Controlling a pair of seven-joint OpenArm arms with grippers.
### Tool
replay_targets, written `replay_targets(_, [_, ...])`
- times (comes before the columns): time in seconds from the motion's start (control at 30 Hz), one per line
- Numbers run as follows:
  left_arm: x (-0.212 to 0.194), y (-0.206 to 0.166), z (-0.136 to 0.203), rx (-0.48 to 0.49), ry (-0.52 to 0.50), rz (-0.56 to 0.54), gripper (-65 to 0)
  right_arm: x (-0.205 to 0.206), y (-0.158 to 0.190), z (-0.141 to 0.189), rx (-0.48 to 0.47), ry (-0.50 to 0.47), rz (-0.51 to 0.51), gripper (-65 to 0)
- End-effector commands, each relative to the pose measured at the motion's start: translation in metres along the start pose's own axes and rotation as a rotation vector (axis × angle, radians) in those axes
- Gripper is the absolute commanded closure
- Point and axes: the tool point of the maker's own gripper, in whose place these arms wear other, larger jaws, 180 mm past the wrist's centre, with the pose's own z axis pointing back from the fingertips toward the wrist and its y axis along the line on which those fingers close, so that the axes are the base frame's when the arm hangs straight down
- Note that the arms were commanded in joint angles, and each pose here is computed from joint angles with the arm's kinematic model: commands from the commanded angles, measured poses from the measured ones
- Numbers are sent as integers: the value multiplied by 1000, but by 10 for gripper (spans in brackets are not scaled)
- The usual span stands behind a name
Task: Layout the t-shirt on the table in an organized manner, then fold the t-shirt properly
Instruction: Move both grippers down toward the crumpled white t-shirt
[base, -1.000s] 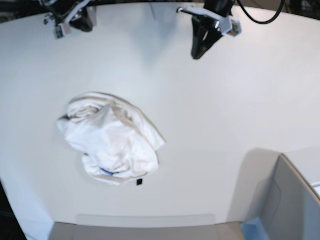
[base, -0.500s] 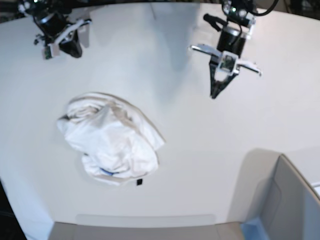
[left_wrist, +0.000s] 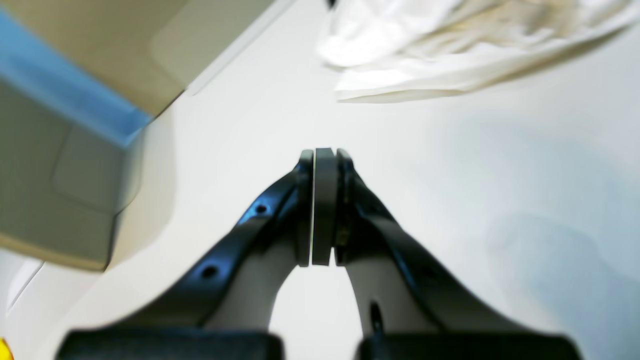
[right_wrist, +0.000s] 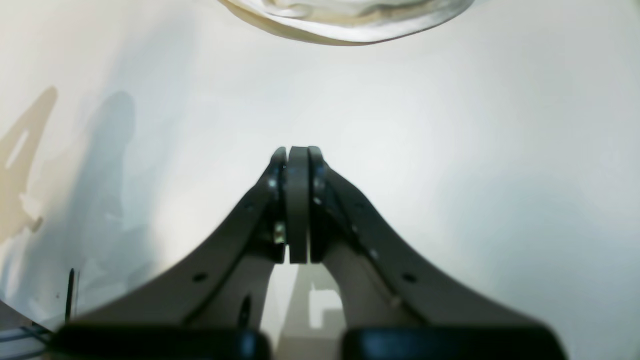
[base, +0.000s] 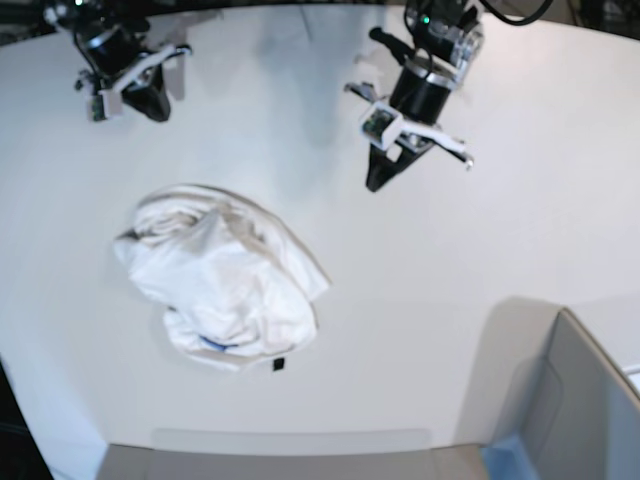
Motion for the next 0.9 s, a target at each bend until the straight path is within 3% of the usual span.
replay_targets(0.0, [14, 7, 1, 25, -50, 2, -2, 8, 3, 3, 15, -26, 18, -1])
replay_targets(0.23, [14, 7, 1, 27, -48, 7, -16, 20, 3, -3, 21, -62, 26, -21])
replay_targets(0.47, [15, 6, 2, 27, -54, 9, -184, 30, 4, -6, 26, -90, 33, -229])
replay_targets(0.53, [16, 6, 2, 27, -55, 9, -216, 41, 3, -10, 24, -120, 44, -233])
replay_targets(0.63, [16, 6, 3, 27, -56, 9, -214, 71, 1, -18, 26, -200, 70, -220])
replay_targets(0.73, [21, 4, 0, 41, -60, 47, -211, 104, 10, -31, 32, -280, 172, -207])
replay_targets(0.87, [27, -6, 0, 58, -50, 133, -211, 112, 39, -65, 8, -202, 534, -208])
